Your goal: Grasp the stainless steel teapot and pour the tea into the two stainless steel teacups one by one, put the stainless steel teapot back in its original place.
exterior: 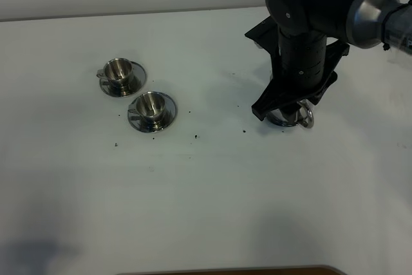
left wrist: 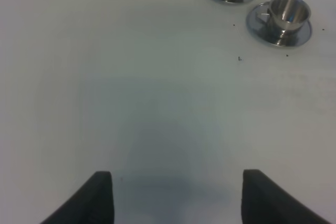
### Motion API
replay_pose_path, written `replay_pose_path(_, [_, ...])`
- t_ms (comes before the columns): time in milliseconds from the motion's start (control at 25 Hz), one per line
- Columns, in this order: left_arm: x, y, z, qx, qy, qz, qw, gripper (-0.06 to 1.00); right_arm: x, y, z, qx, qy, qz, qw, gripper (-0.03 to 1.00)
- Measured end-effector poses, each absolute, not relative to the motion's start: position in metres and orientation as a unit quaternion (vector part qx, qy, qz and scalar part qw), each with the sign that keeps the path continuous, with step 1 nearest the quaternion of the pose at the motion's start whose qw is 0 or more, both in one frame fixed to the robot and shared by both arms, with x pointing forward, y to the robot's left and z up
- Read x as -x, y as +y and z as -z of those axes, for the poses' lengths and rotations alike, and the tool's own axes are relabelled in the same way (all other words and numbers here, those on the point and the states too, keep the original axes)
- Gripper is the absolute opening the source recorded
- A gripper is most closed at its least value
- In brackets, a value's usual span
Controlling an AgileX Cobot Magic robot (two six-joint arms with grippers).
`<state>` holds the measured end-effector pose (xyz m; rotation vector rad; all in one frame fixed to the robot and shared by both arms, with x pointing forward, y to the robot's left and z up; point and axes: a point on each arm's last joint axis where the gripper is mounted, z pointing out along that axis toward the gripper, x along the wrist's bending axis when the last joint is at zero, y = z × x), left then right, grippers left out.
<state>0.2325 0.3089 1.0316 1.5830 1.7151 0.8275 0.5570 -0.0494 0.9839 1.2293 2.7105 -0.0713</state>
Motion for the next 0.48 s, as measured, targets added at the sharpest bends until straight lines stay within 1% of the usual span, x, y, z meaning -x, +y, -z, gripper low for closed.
replay_pose_path(280, [-0.233, 0.309, -1.032, -0.604, 0.655, -0.316, 0.327, 0.58, -0.569, -0.066, -0.984, -0.436, 0.895, 0.027, 0.085, 0.48])
replay_pose_path(480, [-0.233, 0.309, -1.032, -0.605, 0.654, -0.316, 0.326, 0.58, -0.572, -0.07, -0.983, -0.445, 0.891, 0.029, 0.084, 0.48])
